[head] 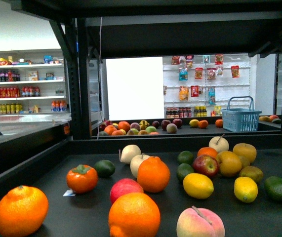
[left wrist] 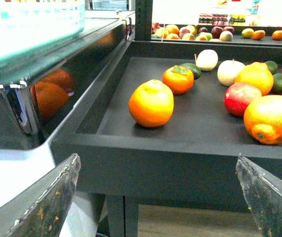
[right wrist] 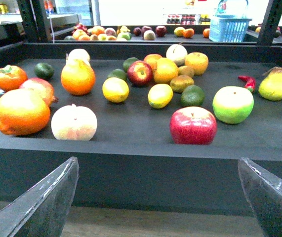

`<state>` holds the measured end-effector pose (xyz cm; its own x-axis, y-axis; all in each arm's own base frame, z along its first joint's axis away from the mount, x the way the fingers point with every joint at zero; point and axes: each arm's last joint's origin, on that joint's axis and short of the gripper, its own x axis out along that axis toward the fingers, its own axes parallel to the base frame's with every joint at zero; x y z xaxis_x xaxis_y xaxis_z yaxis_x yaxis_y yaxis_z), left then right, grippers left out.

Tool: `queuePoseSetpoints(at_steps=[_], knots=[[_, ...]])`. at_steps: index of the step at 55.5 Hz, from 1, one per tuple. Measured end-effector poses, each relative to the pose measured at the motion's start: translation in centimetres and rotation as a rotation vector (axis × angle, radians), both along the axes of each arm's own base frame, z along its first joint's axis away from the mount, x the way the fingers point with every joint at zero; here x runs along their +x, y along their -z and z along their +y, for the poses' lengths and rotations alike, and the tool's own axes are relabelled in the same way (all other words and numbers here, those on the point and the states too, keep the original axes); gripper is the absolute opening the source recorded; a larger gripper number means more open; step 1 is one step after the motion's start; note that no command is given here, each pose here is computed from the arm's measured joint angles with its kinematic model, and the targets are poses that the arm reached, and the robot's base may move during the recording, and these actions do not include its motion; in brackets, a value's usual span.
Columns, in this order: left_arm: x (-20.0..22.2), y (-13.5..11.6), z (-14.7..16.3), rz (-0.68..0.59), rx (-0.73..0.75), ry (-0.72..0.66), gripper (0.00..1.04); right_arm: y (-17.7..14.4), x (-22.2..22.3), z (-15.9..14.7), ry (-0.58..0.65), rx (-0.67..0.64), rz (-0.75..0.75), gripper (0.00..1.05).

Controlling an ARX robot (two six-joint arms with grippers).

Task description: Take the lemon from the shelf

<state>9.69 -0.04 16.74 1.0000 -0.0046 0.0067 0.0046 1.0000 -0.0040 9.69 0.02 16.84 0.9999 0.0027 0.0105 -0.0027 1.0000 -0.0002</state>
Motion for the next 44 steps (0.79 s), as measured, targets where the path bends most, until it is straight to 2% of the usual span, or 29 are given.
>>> queuePoseSetpoints(at_steps=[44], knots=[[0.0, 0.0, 0.0, 0.0, 0.0, -0.001, 0.97, 0.0, 0.0, 0.0, 0.0, 0.001, 0.0, 0.97]])
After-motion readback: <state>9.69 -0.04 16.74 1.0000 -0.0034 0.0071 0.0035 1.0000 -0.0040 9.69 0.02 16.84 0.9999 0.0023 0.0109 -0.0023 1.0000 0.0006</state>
